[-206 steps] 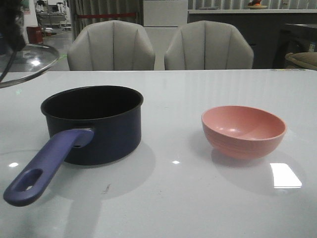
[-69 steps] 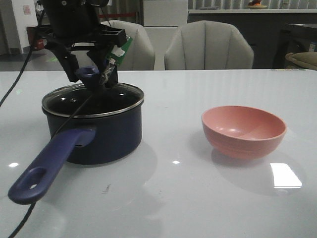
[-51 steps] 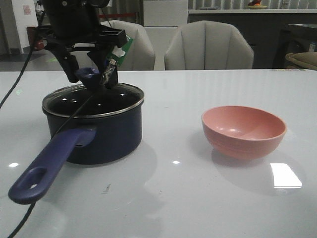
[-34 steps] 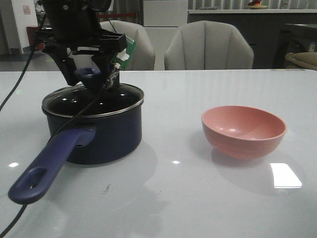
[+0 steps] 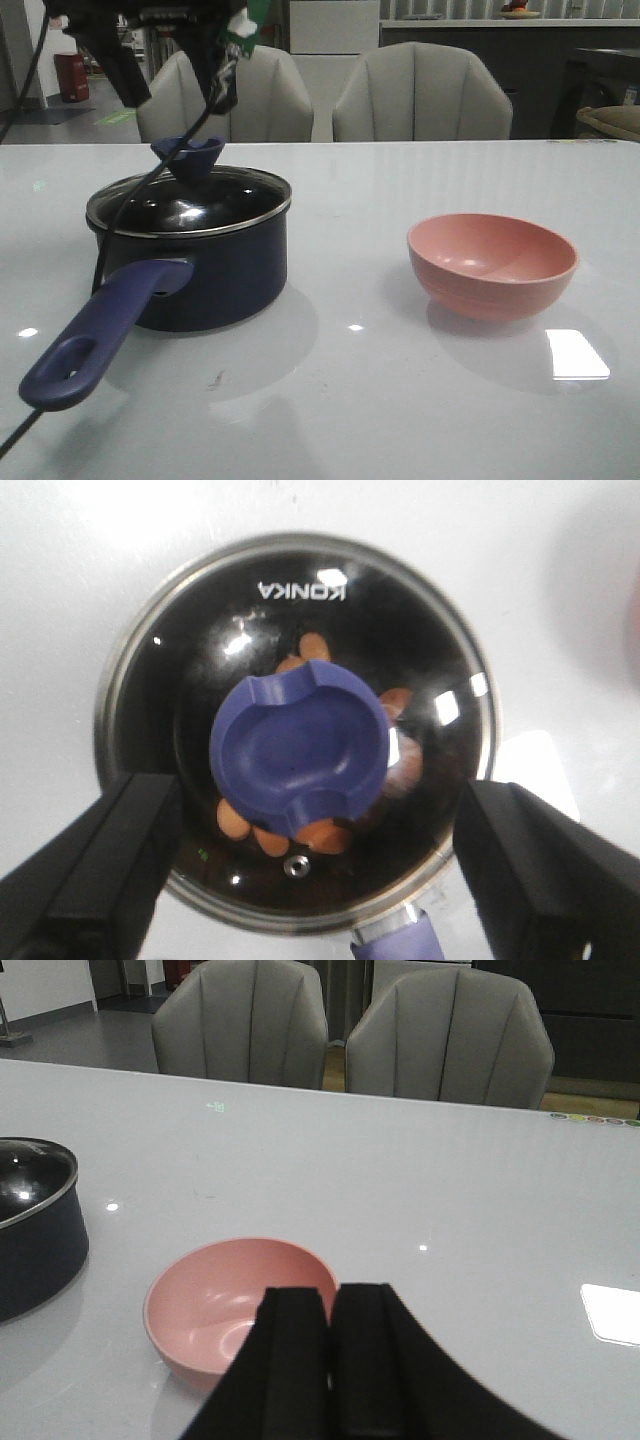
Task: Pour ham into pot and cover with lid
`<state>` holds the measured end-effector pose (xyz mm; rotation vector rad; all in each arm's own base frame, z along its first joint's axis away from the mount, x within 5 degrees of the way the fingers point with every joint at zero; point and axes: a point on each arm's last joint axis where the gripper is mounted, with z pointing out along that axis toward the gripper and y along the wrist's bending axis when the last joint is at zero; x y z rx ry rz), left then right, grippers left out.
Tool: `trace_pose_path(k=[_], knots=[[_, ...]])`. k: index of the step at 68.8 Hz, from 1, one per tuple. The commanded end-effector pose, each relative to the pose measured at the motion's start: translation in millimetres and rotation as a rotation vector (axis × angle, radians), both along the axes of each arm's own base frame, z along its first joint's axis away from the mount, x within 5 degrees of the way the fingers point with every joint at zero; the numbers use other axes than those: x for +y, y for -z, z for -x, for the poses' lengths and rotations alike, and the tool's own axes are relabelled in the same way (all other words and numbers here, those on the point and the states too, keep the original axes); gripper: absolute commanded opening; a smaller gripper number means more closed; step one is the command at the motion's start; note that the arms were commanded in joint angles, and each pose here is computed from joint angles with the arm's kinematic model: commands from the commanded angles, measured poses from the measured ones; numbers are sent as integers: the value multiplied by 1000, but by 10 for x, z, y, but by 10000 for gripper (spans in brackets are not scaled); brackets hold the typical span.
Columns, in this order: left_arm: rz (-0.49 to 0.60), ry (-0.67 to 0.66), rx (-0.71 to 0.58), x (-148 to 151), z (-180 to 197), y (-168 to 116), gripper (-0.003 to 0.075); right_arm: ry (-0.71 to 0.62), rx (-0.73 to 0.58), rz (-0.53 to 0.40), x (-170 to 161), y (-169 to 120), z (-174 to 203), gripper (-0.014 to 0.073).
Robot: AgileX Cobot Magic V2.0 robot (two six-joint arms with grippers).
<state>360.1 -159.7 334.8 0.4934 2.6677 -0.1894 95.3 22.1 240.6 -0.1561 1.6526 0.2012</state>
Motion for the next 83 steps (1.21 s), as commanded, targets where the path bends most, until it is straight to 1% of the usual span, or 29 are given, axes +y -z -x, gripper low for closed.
trace_pose_path(k=[1,10,14,22,28,33,34,39,48,59,63,71,83], knots=[[93,9,-168,66,268,-597,583,18,-110,-18,-13,-172,-16,139],[116,29,-252,169,500,-906,583,18,-110,-18,-13,-172,-16,139],[122,28,-280,214,592,-1002,583,18,-110,-18,-13,-172,-16,139],[124,21,-385,357,834,-1191,583,18,-110,-18,-13,-172,-16,139],[103,14,-451,465,989,-1216,583,18,-110,-18,-13,-172,-16,139],[108,13,-485,530,1122,-1209,583,18,-110,-18,-13,-172,-16,139],[118,13,-507,558,1186,-1224,583,18,-110,-18,-13,-172,-16,139],[131,13,-539,625,1340,-1179,583,18,-110,-18,-13,-172,-16,139],[153,14,-589,741,1607,-1021,583,18,-110,-18,-13,-172,-16,139],[184,14,-655,919,2017,-827,583,18,-110,-18,-13,-172,-16,139],[189,14,-667,971,2136,-722,583,18,-110,-18,-13,-172,-16,139],[215,13,-727,1096,2421,-574,583,18,-110,-18,-13,-172,-16,139],[270,9,-854,1274,2827,-340,583,18,-110,-18,-13,-172,-16,139]])
